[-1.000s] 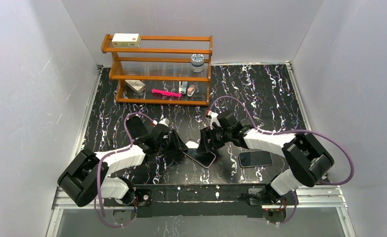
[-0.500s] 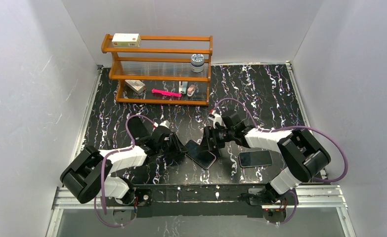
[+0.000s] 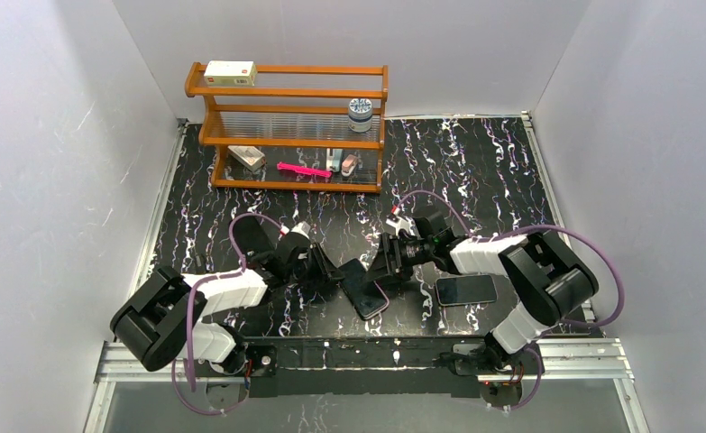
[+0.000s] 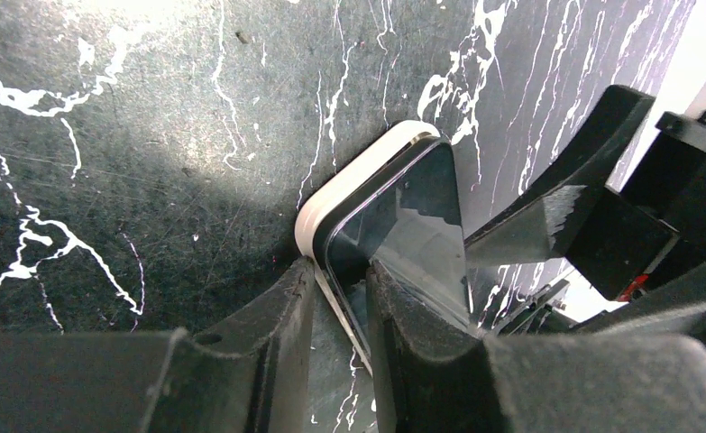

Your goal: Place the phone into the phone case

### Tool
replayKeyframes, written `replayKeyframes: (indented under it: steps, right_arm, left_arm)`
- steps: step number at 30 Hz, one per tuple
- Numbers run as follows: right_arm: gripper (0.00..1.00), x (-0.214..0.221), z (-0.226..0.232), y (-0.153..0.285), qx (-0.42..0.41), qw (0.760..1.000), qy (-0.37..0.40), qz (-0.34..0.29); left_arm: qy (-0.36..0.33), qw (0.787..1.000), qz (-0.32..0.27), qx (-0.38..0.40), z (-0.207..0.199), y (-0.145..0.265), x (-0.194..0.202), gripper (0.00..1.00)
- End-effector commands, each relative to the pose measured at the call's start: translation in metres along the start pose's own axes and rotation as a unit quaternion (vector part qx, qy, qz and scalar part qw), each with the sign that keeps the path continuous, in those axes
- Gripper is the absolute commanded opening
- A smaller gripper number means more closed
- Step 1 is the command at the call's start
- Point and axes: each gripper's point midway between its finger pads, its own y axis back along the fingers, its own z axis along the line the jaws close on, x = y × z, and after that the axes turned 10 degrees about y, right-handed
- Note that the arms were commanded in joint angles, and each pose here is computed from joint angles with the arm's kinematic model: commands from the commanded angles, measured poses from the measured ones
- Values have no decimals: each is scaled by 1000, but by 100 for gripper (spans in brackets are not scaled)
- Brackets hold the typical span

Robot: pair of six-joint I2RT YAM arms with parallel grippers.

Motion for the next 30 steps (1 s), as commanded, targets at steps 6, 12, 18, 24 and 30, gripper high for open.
replayKeyframes:
  steps: [6,12,18,24,30]
  right_arm:
    - [71,-49,49,-4,-94,993,28,-71]
    - [72,-44,20,-4,-5,997,8,-77]
    - [78,-34,1,6,68,996,30,-59]
    - [80,-21,-11,4,81,996,23,-35]
    - [80,-11,-24,-2,98,995,21,-7]
  left_arm:
    - [5,998,52,32,-9,3,26,20]
    - [14,998,52,38,-14,9,26,25]
    - [19,997,60,43,-22,15,28,35]
    - [23,997,65,28,-18,15,30,29]
    - [24,997,70,15,-17,8,32,22]
